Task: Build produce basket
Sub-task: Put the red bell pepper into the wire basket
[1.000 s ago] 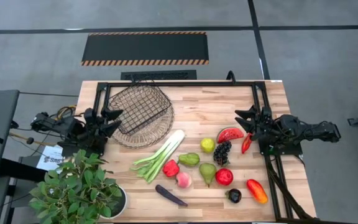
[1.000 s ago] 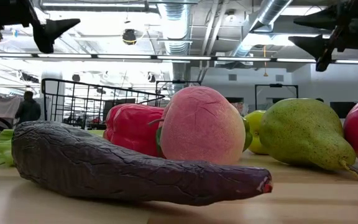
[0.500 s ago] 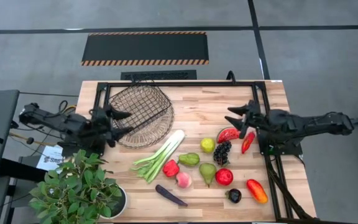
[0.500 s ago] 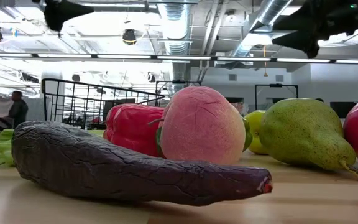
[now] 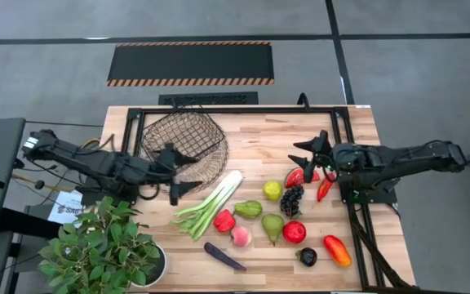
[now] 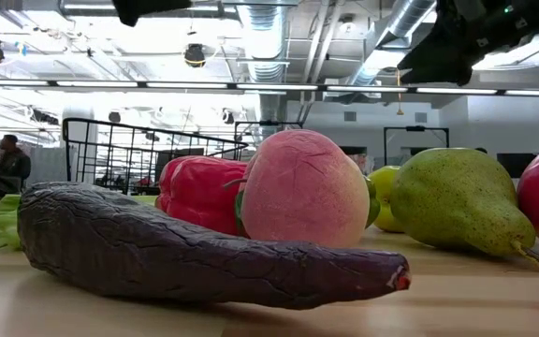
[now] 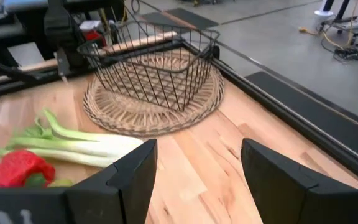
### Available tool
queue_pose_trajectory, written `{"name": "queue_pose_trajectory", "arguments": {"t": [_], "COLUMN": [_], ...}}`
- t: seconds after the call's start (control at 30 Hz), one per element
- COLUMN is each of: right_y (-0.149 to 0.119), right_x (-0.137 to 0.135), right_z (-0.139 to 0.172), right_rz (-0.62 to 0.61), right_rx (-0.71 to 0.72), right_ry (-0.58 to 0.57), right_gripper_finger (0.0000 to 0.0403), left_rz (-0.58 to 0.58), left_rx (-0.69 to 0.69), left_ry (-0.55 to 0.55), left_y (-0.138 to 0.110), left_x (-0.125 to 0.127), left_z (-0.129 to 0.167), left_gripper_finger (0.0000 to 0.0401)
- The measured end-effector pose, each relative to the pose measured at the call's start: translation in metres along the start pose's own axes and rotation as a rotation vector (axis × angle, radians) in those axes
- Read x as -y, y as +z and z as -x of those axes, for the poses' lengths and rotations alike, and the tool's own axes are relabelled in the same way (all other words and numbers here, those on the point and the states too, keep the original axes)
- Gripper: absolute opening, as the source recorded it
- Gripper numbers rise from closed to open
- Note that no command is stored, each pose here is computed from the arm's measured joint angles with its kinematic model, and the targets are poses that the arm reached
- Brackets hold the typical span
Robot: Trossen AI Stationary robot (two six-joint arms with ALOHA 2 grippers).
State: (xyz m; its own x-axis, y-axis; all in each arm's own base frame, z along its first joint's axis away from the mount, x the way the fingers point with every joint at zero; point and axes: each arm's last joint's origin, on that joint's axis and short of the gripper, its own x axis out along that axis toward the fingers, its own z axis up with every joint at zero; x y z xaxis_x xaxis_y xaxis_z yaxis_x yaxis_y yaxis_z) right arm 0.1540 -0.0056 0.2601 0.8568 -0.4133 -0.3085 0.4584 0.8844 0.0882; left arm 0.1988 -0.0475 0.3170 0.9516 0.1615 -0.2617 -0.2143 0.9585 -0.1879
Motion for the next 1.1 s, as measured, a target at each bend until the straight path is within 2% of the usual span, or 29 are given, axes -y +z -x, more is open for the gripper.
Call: {"name": "queue_pose_trajectory", "arguments": {"t": [0.23, 0.37, 0.6, 0.9, 1.1], "right_y": [-0.003, -0.003, -0.004, -0.004, -0.004], "right_x": [-0.001, -0.001, -0.001, -0.001, -0.001], "right_z": [-0.004, -0.004, -0.004, -0.004, -0.004], "right_rz": [0.012, 0.011, 0.016, 0.016, 0.016], "right_rx": [-0.028, -0.029, -0.039, -0.039, -0.039], "right_ry": [-0.007, -0.007, -0.008, -0.007, -0.007], "right_gripper_finger": [0.0255, 0.0255, 0.0255, 0.0255, 0.0255], "left_rz": [-0.011, 0.013, -0.031, -0.061, -0.065], "left_rx": [-0.145, -0.181, -0.297, -0.457, -0.496], "left_ry": [-0.007, 0.005, -0.101, -0.107, -0.135], "left_y": [-0.016, -0.027, -0.057, -0.101, -0.116], "left_x": [-0.004, -0.005, 0.001, 0.011, 0.024], "left_z": [-0.044, -0.069, -0.107, -0.132, -0.134], "left_gripper_finger": [0.0355, 0.0355, 0.0355, 0.0355, 0.0355]}}
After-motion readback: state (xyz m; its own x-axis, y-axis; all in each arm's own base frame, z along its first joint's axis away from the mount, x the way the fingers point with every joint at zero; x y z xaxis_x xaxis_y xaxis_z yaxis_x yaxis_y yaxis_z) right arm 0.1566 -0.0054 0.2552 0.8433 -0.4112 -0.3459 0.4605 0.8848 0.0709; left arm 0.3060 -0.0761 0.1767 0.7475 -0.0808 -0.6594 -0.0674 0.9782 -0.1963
